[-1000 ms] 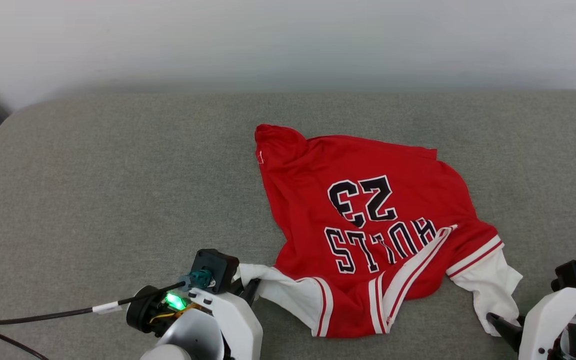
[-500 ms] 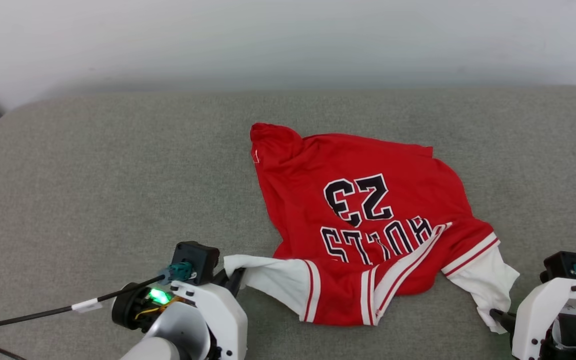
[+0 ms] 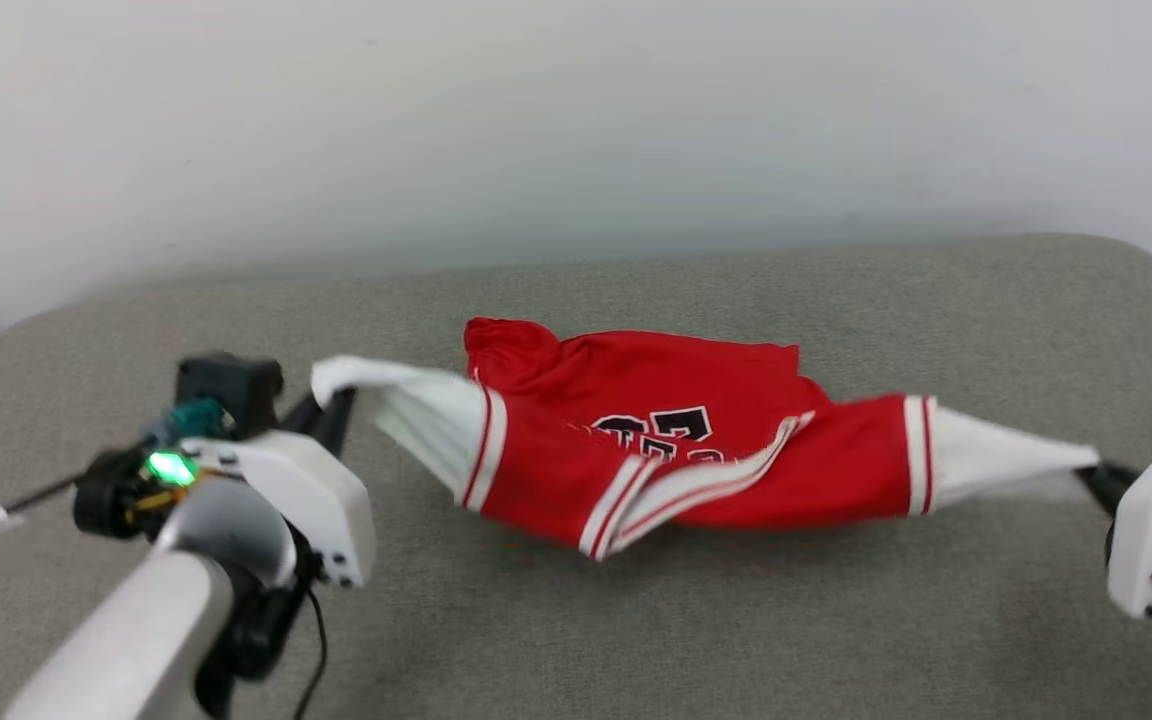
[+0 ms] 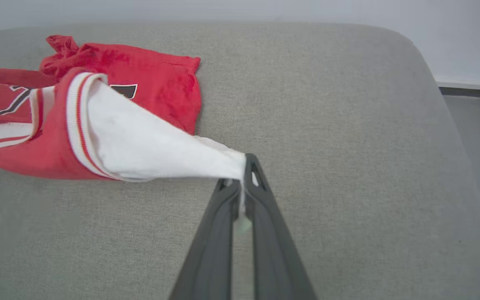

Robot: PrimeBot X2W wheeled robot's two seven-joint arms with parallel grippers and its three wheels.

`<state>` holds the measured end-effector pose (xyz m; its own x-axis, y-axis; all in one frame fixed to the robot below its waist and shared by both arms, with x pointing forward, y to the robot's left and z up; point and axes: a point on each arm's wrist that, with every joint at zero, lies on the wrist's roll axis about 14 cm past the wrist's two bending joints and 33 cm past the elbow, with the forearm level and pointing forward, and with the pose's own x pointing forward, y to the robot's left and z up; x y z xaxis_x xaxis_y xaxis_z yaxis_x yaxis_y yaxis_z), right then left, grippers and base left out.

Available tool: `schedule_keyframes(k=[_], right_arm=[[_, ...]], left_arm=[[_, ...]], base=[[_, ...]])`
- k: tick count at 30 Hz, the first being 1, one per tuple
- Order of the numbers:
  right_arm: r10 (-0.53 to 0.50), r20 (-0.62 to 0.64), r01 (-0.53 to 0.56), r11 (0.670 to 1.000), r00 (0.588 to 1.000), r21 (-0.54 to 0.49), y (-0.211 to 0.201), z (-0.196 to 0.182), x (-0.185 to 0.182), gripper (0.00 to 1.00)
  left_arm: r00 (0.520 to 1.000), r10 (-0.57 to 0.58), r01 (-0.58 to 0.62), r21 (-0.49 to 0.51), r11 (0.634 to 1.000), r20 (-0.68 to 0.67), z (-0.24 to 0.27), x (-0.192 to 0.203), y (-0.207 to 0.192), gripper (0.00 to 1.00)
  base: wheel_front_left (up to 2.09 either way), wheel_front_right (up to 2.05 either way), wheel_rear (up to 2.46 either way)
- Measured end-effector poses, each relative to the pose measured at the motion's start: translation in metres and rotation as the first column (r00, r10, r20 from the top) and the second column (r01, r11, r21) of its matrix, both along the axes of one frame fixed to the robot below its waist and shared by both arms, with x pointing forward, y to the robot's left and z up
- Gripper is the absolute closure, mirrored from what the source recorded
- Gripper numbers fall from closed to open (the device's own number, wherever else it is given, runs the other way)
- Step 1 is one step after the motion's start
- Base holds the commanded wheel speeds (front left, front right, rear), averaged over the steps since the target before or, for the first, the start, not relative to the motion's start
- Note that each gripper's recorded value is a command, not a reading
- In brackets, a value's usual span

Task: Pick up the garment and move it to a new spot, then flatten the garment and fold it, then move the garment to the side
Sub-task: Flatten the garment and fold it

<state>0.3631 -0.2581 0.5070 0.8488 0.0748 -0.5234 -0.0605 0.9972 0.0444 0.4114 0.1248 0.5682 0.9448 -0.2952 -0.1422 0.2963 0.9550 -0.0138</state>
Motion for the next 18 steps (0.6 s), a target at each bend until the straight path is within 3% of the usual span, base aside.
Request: schedule_keyframes(k=[10, 18], right_arm=[[-0.02, 0.274, 0.045, 0.995, 0.962, -0.085, -0.025, 0.109, 0.056, 1.0], [0.002, 0.491, 0.068, 0.99, 0.871, -0.126, -0.028, 0.193, 0.129, 1.0]], left_arm=[[0.977, 0.07, -0.063, -0.042, 0.997, 0.201, 0.093, 0.068, 0.021, 1.0], [0.93, 0.132, -0.119, -0.059, 0.991, 0.343, 0.159, 0.14, 0.033, 1.0]], base=[[0.0, 0.0, 0.0], [0.0, 0.0, 0.0]])
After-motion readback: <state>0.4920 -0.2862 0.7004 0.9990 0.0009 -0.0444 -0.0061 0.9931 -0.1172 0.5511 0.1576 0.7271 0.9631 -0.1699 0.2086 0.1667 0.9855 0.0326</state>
